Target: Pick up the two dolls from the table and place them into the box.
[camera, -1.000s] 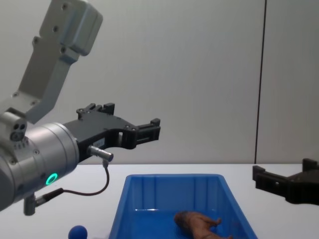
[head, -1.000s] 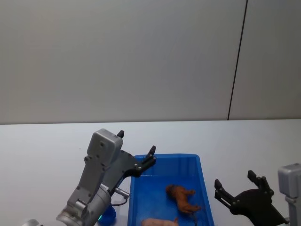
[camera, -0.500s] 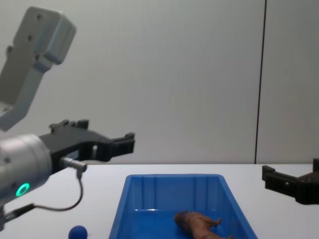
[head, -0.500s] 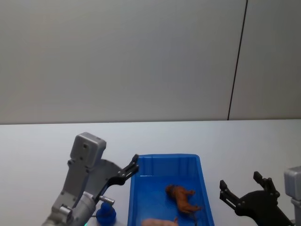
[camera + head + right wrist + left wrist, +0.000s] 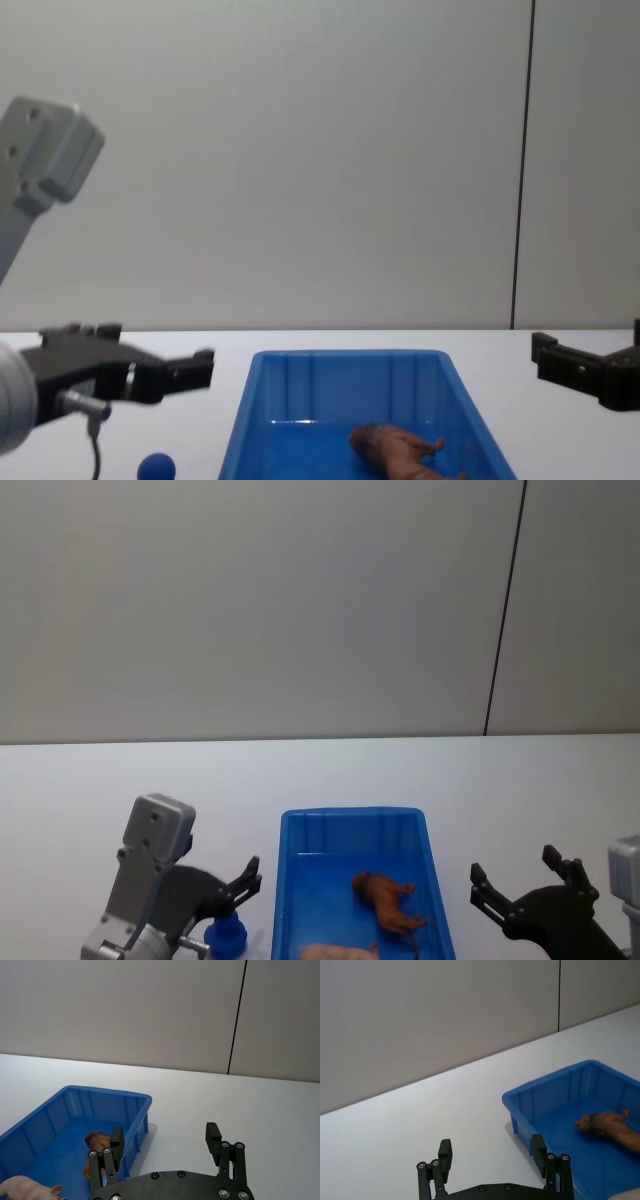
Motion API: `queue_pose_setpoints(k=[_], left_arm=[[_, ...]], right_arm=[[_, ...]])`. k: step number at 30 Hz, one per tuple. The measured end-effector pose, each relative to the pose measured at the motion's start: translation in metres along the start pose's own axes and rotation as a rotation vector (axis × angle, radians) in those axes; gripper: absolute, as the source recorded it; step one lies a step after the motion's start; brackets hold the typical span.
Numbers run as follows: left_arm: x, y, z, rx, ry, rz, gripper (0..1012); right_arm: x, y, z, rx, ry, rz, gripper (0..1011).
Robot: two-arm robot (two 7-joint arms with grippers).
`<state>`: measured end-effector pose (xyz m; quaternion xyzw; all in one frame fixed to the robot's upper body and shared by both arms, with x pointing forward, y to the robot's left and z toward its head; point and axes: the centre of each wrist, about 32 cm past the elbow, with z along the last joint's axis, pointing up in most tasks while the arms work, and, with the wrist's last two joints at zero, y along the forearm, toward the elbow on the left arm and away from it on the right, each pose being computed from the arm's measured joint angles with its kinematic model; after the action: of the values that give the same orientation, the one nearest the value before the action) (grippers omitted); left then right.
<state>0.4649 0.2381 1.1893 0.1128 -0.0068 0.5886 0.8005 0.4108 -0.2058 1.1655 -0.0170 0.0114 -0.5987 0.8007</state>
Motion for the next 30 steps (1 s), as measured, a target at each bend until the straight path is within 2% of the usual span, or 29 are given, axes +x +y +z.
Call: queue_pose_setpoints(k=[6,8,16,20,25,29,30], left_arm=[[0.004,0.001,-0.0093,0.052,0.007,-0.003,1001],[0.0061,0.0008,-0.0146,0.078,0.01,-0.007,1001],[0.0099,-0.0012,-0.0257,0.127,0.015,-0.023,1001],[0.0109,-0.0024,-0.0288,0.14,0.016,-0.03,1001],[0.0122,-0.0045,-0.034,0.162,0.015,-0.048,907],[0.0126,-0.0055,-0.036,0.172,0.011,-0.061,783],[0.0127,-0.0058,-0.0366,0.174,0.011,-0.063,783]], right_arm=[[0.0,0.0,0.0,0.0,0.0,-0.001,1001],[0.0,0.0,0.0,0.0,0.0,-0.002,1001],[0.0,-0.001,0.0,0.001,0.0,-0.002,1001],[0.0,-0.001,0.0,0.0,-0.001,-0.003,1001],[0.0,-0.001,0.0,0.0,-0.001,-0.003,1001],[0.0,-0.001,0.0,0.0,-0.001,-0.003,1001],[0.0,-0.001,0.0,0.0,-0.001,-0.003,1001]])
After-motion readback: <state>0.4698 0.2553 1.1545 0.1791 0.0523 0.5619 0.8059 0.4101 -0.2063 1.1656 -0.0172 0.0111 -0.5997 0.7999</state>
